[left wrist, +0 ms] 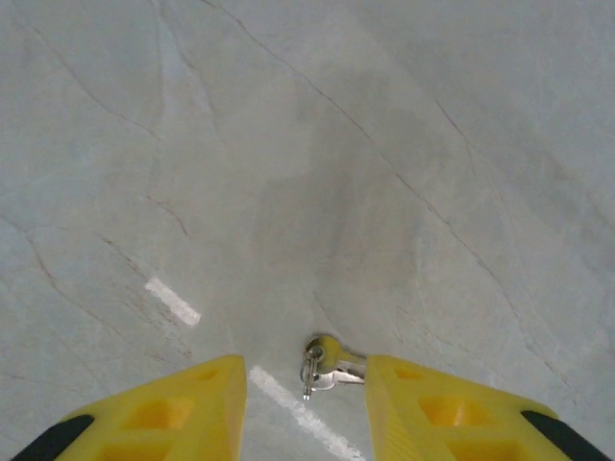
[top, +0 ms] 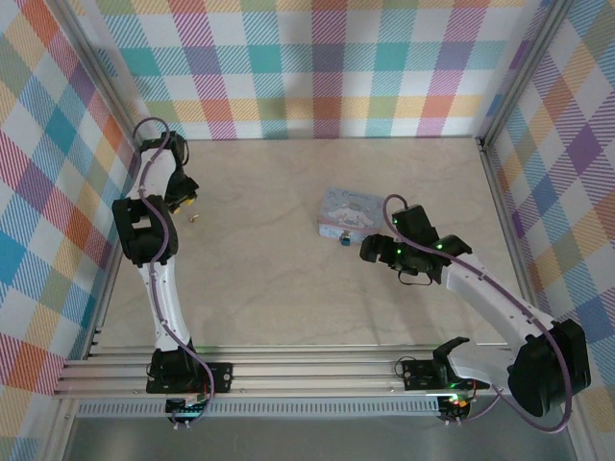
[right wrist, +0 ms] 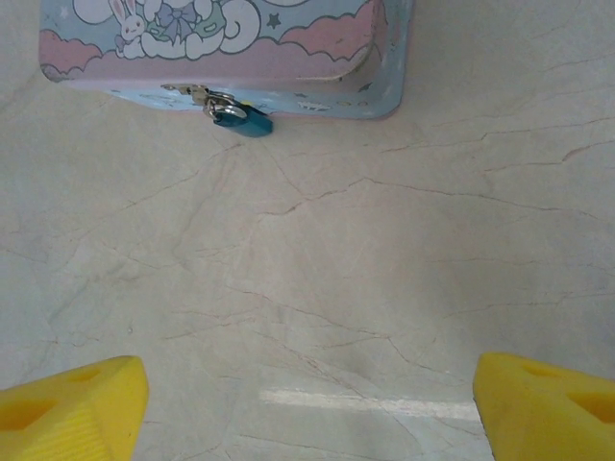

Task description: Unlock a padlock with a key

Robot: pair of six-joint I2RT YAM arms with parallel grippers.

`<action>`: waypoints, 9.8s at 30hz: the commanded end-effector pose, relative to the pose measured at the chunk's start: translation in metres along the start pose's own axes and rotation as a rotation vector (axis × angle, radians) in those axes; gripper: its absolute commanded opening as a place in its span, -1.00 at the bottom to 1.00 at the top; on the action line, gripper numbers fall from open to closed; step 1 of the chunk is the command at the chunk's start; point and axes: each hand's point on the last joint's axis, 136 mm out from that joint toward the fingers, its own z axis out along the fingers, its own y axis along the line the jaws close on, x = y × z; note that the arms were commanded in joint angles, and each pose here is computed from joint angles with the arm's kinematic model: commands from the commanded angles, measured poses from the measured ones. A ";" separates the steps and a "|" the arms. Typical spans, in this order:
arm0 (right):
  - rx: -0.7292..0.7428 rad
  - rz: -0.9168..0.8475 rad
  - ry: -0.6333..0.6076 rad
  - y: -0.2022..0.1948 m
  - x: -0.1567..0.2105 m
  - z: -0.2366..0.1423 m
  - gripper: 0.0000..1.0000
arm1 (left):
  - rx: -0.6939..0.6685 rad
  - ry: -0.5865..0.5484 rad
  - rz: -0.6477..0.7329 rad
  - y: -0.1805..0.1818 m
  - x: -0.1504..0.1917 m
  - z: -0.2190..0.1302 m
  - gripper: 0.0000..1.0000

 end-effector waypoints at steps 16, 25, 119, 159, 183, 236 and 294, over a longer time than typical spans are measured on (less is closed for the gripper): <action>-0.050 -0.002 -0.030 0.020 -0.013 -0.004 0.75 | 0.014 0.080 -0.066 0.012 0.015 0.015 -0.25; -0.044 -0.005 -0.036 0.019 -0.013 -0.004 0.75 | 0.016 0.115 -0.062 0.008 0.019 0.015 -0.39; -0.242 -0.463 0.131 0.287 -0.020 0.159 0.69 | 0.240 0.007 -0.018 0.011 0.024 0.030 -0.39; -0.293 -0.297 0.039 0.206 -0.030 0.071 0.46 | 0.738 0.057 0.447 -0.052 0.142 -0.108 -1.00; -0.731 -0.740 -0.311 0.246 -0.043 -0.013 0.27 | 1.289 0.064 0.965 -0.060 0.269 -0.313 -1.00; -0.965 -1.114 0.175 0.235 0.043 -0.100 -1.00 | 1.535 -0.349 1.343 -0.025 0.335 -0.365 -0.16; -1.034 0.099 -0.064 0.236 -0.079 -0.039 0.06 | 1.470 0.149 0.457 -0.132 0.293 -0.297 -1.00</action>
